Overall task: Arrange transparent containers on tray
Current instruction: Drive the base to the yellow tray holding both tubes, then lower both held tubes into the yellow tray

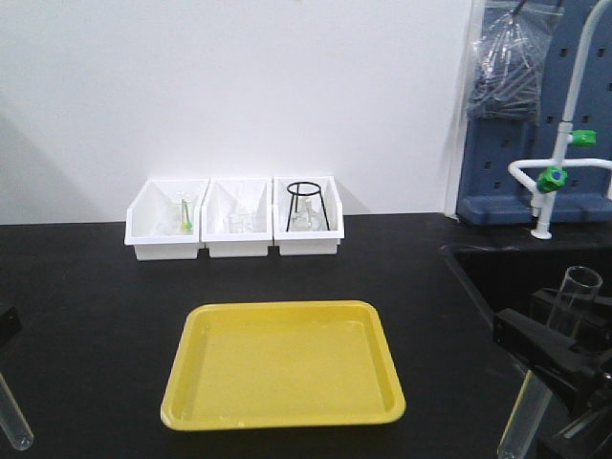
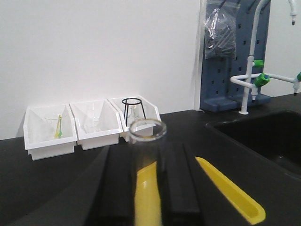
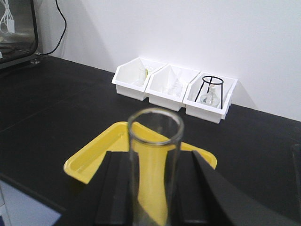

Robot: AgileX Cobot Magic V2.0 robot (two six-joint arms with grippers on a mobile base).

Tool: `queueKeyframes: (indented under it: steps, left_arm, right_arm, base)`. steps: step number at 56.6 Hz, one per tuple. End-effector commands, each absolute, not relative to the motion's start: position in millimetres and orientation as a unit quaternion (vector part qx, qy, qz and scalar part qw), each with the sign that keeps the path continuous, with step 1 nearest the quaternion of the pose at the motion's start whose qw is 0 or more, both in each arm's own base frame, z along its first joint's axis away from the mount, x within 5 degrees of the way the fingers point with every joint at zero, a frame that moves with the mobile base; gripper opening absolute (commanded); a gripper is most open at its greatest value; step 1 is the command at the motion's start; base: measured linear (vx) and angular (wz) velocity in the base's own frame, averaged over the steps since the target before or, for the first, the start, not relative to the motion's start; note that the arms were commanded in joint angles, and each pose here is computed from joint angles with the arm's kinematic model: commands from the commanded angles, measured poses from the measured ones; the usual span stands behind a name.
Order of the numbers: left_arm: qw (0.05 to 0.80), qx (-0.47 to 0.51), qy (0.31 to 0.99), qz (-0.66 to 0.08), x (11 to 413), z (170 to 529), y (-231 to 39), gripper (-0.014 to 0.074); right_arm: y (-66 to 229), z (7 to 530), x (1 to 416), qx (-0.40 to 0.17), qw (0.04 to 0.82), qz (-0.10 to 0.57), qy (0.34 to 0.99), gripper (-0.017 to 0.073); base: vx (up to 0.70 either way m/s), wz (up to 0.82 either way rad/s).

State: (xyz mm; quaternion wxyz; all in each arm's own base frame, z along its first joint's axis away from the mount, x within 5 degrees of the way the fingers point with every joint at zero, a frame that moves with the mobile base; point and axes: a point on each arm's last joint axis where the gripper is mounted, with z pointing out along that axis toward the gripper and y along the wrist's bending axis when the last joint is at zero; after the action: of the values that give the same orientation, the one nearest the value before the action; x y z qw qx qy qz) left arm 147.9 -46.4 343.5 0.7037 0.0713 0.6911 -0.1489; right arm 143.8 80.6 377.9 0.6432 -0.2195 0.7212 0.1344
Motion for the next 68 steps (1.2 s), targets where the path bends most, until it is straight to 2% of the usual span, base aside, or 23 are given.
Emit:
queueKeyframes:
  steps: [1,68]
  left_arm:
    - [0.74,0.069,0.647,-0.168,144.9,362.4,-47.4,0.0014]
    - [0.74,0.069,0.647,-0.168,144.9,362.4,-47.4,0.0014]
  right_arm:
    - [79.4,397.3,141.5,-0.215,0.688,0.138,0.679,-0.0001]
    - [79.4,397.3,141.5,-0.215,0.688,0.138,0.679,-0.0001]
  base:
    - [0.28,0.1]
    - [0.19,0.05]
